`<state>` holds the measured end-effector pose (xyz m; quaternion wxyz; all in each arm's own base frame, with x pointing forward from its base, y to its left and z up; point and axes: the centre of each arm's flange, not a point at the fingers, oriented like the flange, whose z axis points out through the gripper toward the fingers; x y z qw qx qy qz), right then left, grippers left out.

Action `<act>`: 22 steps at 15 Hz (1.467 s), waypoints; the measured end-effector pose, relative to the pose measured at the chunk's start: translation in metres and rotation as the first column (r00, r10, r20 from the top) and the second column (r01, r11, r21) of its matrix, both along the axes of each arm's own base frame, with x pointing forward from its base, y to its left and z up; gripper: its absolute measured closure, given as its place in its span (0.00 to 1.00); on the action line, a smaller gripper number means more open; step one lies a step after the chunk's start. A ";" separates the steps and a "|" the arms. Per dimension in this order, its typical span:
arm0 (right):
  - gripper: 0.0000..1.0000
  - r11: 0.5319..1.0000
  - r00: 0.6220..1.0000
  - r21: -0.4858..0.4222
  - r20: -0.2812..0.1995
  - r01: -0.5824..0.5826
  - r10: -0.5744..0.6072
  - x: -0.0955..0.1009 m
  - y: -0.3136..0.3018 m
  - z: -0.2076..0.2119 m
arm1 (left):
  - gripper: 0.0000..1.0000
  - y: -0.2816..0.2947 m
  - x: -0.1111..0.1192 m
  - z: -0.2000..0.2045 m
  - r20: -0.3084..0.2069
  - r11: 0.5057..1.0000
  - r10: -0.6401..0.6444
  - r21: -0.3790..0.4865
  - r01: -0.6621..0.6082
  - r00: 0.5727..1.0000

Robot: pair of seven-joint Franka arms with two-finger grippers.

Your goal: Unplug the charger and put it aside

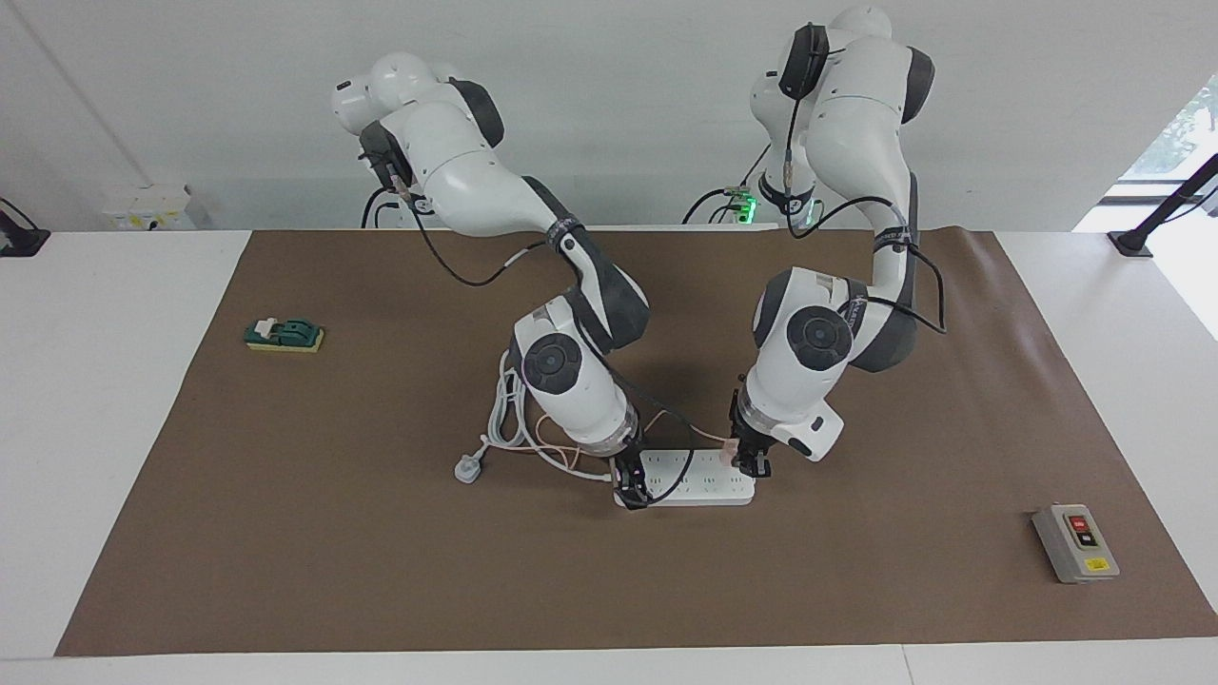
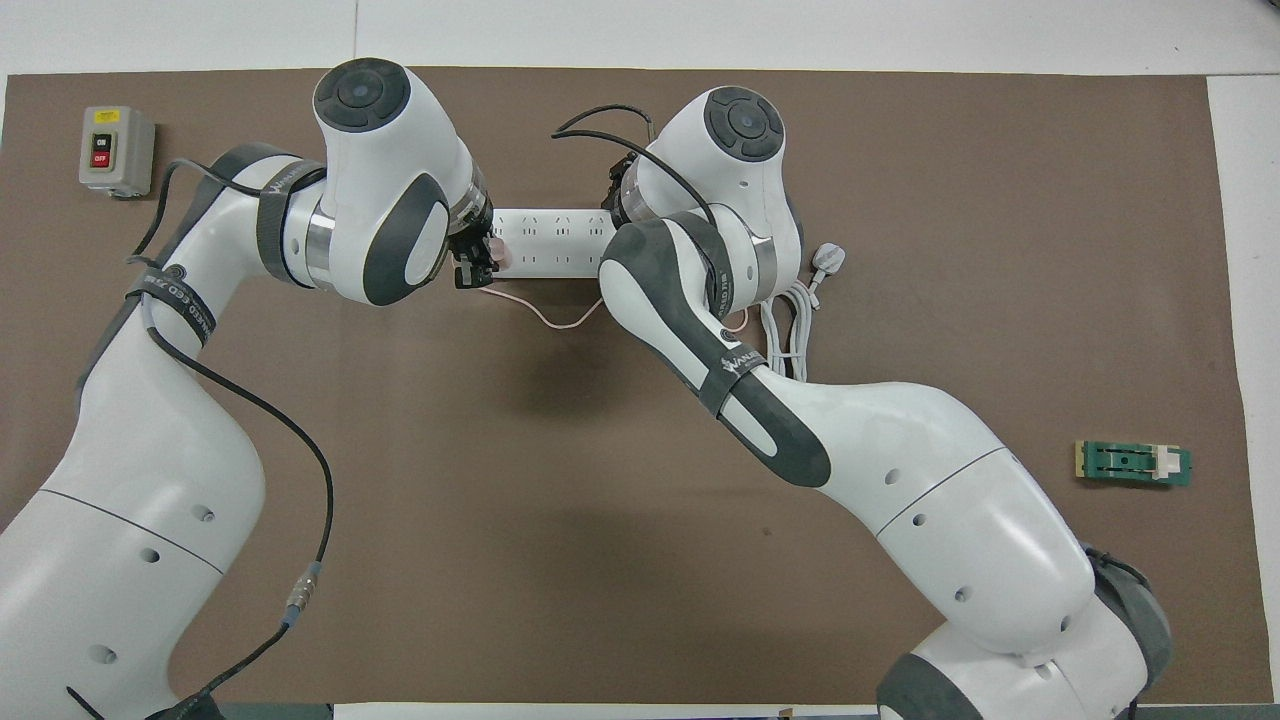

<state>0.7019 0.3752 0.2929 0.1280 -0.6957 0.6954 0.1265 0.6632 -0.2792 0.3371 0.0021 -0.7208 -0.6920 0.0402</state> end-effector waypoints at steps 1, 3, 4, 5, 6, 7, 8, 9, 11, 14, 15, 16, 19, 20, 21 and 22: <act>0.00 1.000 1.000 0.000 0.002 -0.005 0.005 0.000 0.000 0.000 | 0.68 0.000 0.000 0.000 0.000 1.000 0.000 0.000 0.000 1.000; 0.00 1.000 1.000 0.003 0.007 -0.025 0.025 -0.001 0.002 0.000 | 0.68 0.000 0.000 0.000 0.000 1.000 0.000 0.000 0.000 1.000; 0.00 0.999 0.999 0.007 0.008 -0.031 0.031 -0.002 0.004 0.000 | 0.68 0.000 0.000 0.000 0.000 1.000 0.000 0.000 0.000 1.000; 0.00 0.999 0.999 0.010 0.009 -0.036 0.035 -0.003 0.006 0.000 | 0.68 0.000 0.000 0.000 0.000 1.000 0.000 0.000 0.000 1.000; 0.00 0.999 0.999 0.013 0.013 -0.040 0.040 -0.003 0.007 -0.001 | 0.68 0.000 0.000 0.000 0.000 1.000 0.000 0.000 0.000 1.000; 0.00 0.999 0.999 0.014 0.017 -0.046 0.046 -0.003 0.007 -0.001 | 0.68 0.000 0.000 0.000 0.000 1.000 0.000 0.000 0.000 1.000; 0.00 0.999 0.998 0.014 0.020 -0.051 0.051 -0.003 0.007 -0.002 | 0.68 0.000 0.000 0.000 0.000 1.000 0.000 0.000 0.000 1.000; 0.00 0.998 0.998 0.014 0.022 -0.058 0.057 -0.003 0.007 -0.002 | 0.68 0.000 0.000 0.000 0.000 1.000 0.000 0.000 0.000 1.000; 0.00 0.997 0.997 0.013 0.030 -0.077 0.077 -0.003 0.007 -0.002 | 0.68 0.000 0.000 0.000 0.000 1.000 0.000 0.000 0.000 1.000; 0.00 0.996 0.995 0.013 0.038 -0.093 0.093 -0.001 0.004 -0.004 | 0.68 0.000 0.000 0.000 0.000 1.000 0.000 0.000 0.000 1.000; 0.00 0.996 0.995 0.014 0.040 -0.093 0.092 0.000 0.003 -0.004 | 0.68 0.000 0.000 0.000 0.000 1.000 0.000 0.000 0.000 1.000; 0.00 0.996 0.995 0.014 0.041 -0.093 0.092 0.001 0.001 -0.005 | 0.68 0.000 0.000 0.000 0.000 1.000 0.000 0.000 0.000 1.000; 0.00 0.996 0.996 0.016 0.034 -0.089 0.088 0.004 -0.006 -0.010 | 0.68 0.000 0.000 0.000 0.000 1.000 0.000 0.000 0.000 1.000; 0.00 0.996 0.996 0.016 0.031 -0.086 0.085 0.005 -0.009 -0.013 | 0.68 0.000 0.000 0.000 0.000 1.000 0.000 0.000 0.000 1.000; 0.00 0.996 0.996 0.017 0.028 -0.083 0.082 0.006 -0.011 -0.015 | 0.68 0.000 0.000 0.000 0.000 1.000 0.000 0.000 0.000 1.000; 0.00 0.997 0.996 0.020 0.025 -0.081 0.081 0.007 -0.012 -0.016 | 0.68 0.000 0.000 0.000 0.000 1.000 0.000 0.000 0.000 1.000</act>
